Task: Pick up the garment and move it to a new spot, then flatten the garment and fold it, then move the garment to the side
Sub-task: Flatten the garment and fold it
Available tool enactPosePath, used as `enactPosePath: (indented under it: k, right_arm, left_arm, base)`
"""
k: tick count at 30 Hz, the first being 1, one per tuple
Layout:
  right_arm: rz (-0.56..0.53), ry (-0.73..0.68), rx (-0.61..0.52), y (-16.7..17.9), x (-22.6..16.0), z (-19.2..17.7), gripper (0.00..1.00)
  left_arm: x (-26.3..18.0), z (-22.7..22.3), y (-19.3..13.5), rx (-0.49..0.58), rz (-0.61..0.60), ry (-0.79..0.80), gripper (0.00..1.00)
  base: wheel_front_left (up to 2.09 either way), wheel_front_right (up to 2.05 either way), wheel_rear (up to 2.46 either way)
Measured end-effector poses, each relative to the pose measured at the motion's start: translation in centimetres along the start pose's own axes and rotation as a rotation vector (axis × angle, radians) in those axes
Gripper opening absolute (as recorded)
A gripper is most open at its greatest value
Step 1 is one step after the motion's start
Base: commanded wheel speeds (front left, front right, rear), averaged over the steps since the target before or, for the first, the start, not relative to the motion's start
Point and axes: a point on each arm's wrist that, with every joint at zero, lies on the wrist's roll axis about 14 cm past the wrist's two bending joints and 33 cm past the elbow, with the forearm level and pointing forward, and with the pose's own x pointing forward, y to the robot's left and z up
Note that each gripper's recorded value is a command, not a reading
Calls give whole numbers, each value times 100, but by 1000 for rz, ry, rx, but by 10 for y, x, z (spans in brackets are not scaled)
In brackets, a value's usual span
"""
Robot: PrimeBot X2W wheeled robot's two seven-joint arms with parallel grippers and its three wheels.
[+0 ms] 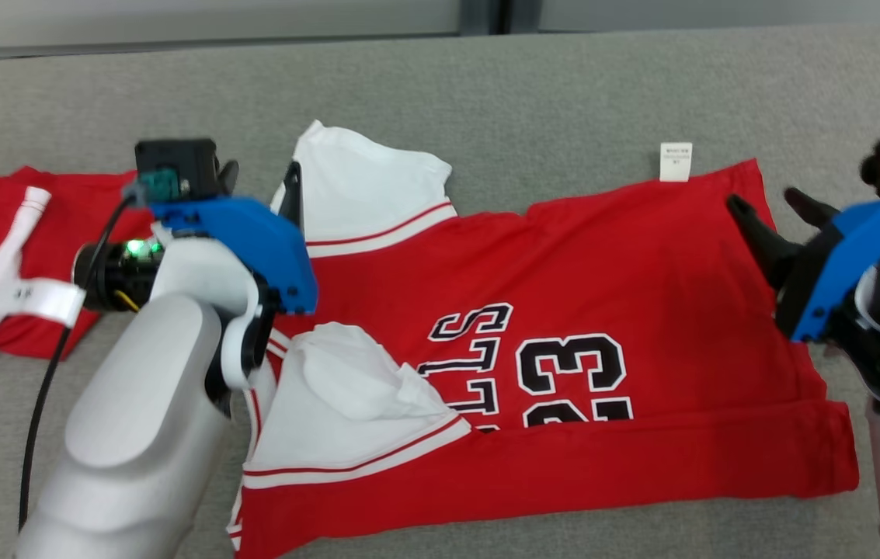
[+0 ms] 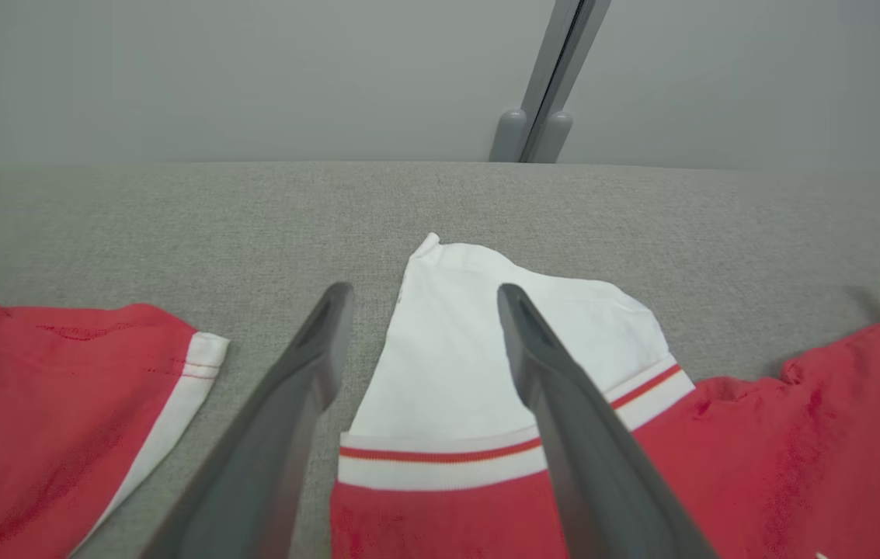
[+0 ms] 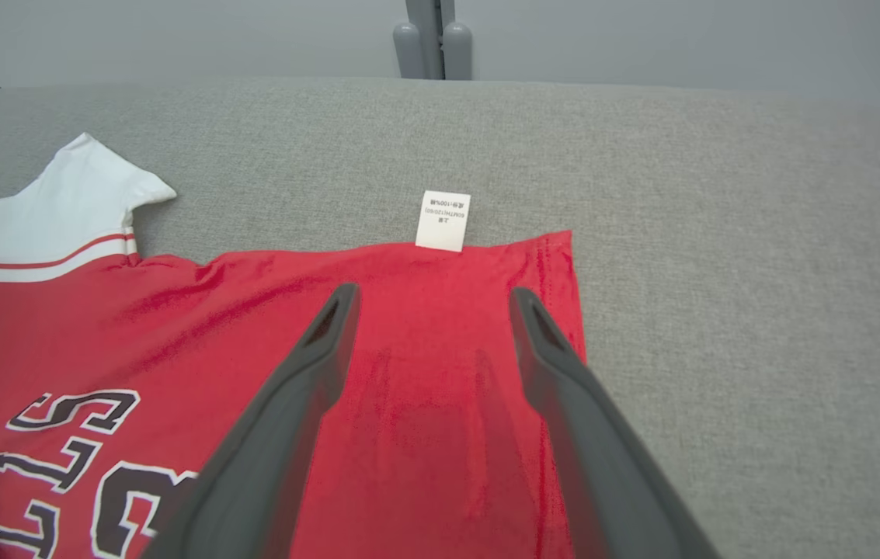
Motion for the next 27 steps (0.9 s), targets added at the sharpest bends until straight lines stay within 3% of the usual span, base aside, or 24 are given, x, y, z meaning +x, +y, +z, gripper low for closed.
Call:
enactPosePath:
  k: [5, 13, 24, 26, 27]
  right_arm:
    - [14, 22, -39, -2, 20, 5, 100]
    - [19, 30, -63, -10, 40, 8, 100]
    - [24, 34, -62, -18, 54, 3, 100]
    - [16, 41, -60, -22, 55, 1, 100]
    - [12, 44, -61, -24, 55, 0, 100]
  left_arm:
    - [40, -9, -6, 25, -21, 92, 100]
    - [84, -22, 10, 70, -7, 167, 100]
    - [113, -54, 21, -8, -12, 265, 100]
    - [115, -56, 22, -22, -17, 279, 81]
    - [116, -57, 23, -27, -18, 285, 45]
  base:
    - [0, 0, 0]
    - [0, 0, 0]
    - [0, 0, 0]
    - [0, 0, 0]
    - [0, 0, 0]
